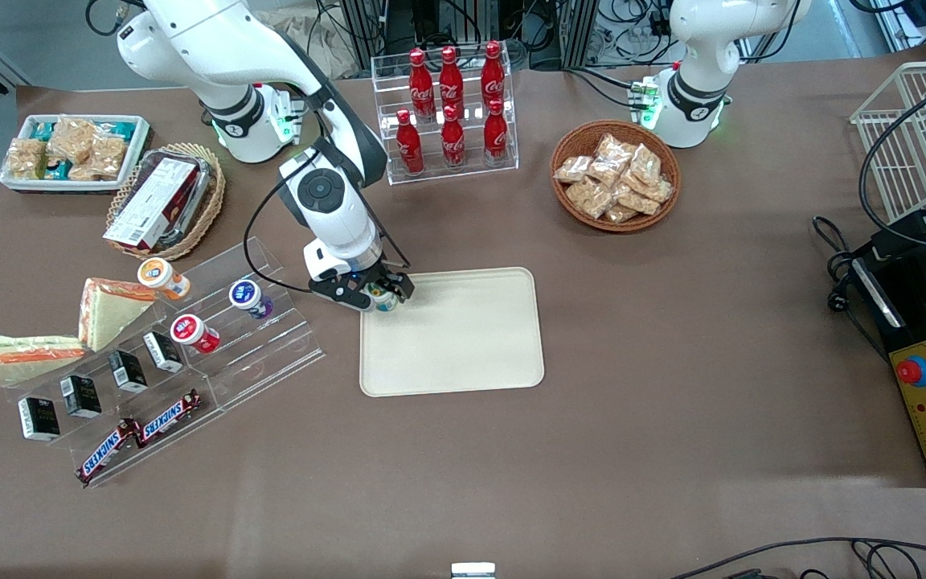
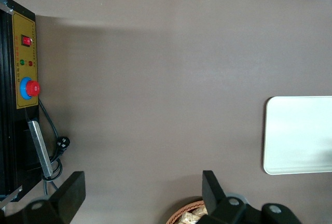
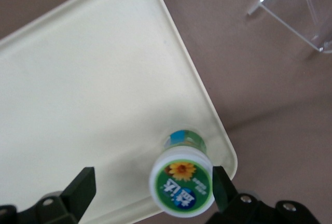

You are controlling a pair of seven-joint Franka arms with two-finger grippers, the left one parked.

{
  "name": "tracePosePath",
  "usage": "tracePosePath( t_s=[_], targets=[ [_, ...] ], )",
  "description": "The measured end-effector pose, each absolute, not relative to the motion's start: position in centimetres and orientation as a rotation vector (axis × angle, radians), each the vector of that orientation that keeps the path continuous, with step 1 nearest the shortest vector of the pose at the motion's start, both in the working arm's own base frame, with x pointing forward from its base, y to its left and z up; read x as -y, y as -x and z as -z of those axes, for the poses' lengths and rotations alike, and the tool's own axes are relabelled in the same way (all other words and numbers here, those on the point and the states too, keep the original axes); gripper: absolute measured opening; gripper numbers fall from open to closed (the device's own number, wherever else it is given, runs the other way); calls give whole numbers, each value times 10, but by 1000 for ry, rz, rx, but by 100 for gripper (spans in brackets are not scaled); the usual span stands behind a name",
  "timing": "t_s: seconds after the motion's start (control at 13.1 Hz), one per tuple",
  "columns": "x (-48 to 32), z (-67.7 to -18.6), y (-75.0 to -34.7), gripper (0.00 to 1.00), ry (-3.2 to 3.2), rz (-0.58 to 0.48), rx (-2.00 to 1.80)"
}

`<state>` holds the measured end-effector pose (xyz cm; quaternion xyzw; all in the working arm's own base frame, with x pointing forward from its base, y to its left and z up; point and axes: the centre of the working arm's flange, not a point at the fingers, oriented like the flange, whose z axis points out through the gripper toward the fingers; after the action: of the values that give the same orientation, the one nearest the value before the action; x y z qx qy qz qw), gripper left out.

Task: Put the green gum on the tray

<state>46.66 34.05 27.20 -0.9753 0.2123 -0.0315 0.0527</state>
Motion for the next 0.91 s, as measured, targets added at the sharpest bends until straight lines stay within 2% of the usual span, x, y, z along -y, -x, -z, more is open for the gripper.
tracePosePath(
  t_s=[0.23, 0.53, 0.68, 0.91],
  targets=[
    [-340, -355, -493, 100, 3028, 110, -548],
    [-303, -526, -515, 100, 3091, 79, -426],
    [-265, -597, -511, 100, 3093, 92, -367],
    [-158, -659, -512, 100, 3102, 152, -236]
  ],
)
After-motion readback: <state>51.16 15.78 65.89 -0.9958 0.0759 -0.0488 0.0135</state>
